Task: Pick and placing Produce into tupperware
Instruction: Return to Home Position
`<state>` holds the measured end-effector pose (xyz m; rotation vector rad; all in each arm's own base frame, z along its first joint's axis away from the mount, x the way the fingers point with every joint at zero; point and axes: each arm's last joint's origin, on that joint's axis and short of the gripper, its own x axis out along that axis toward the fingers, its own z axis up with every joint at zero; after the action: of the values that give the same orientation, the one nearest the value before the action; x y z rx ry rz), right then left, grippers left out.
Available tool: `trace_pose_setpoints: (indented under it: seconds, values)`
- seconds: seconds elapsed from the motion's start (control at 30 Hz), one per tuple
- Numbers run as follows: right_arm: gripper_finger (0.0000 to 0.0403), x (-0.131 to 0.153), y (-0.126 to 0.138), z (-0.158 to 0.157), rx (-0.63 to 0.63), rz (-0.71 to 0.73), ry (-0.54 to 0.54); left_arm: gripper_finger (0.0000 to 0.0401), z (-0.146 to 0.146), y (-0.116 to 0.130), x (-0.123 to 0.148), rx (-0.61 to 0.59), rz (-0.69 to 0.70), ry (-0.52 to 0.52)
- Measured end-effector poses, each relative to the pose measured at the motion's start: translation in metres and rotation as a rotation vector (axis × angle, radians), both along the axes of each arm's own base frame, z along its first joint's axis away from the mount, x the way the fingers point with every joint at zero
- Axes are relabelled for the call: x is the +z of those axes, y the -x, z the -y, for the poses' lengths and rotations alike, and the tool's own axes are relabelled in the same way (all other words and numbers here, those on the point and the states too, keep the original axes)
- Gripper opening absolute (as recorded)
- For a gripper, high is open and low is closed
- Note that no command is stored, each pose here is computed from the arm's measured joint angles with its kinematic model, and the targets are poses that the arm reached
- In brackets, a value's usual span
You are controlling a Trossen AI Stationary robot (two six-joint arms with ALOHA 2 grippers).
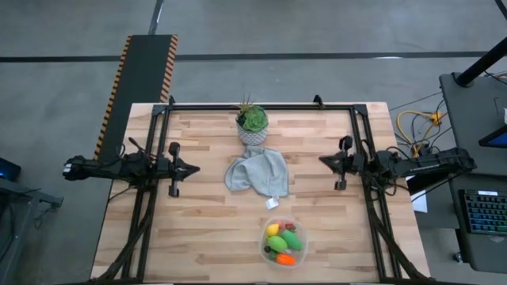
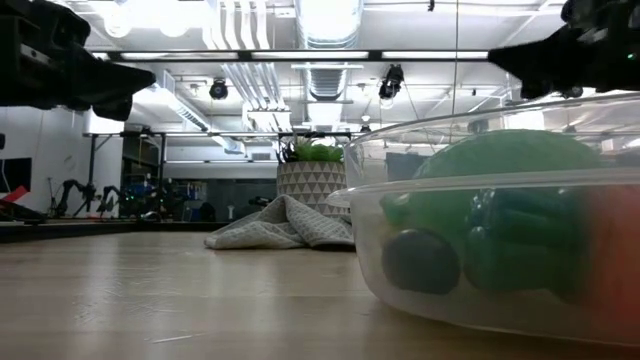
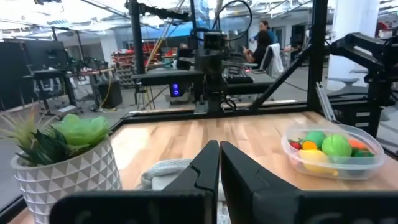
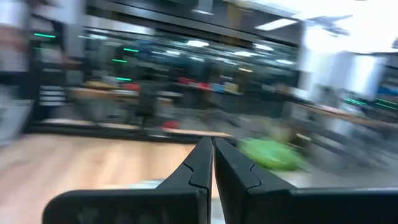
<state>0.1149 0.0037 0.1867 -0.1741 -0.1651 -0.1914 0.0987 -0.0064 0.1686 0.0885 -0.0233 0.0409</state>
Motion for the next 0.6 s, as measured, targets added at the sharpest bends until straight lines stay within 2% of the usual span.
trace_pose_setpoints:
  seconds: [0.1,0.2,0.4,0.6]
  values:
    - [0.0009,0.0,0.0,-0.005,0.173,0.004,0.023,0.0,0.0,0.0,0.001,0.003,0.009,0.001]
    - [0.0009,-0.001,0.0,-0.007,0.246,-0.01,-0.006,0.0,-0.001,0.0,0.0,0.011,-0.002,0.008]
    - [0.0009,-0.013,0.0,-0.007,0.259,-0.131,-0.093,0.0,-0.001,0.0,-0.001,0.013,-0.011,0.007]
    - [0.0009,-0.014,0.005,-0.004,0.16,-0.267,-0.098,0.0,0.0,-0.001,-0.002,0.013,-0.018,0.007]
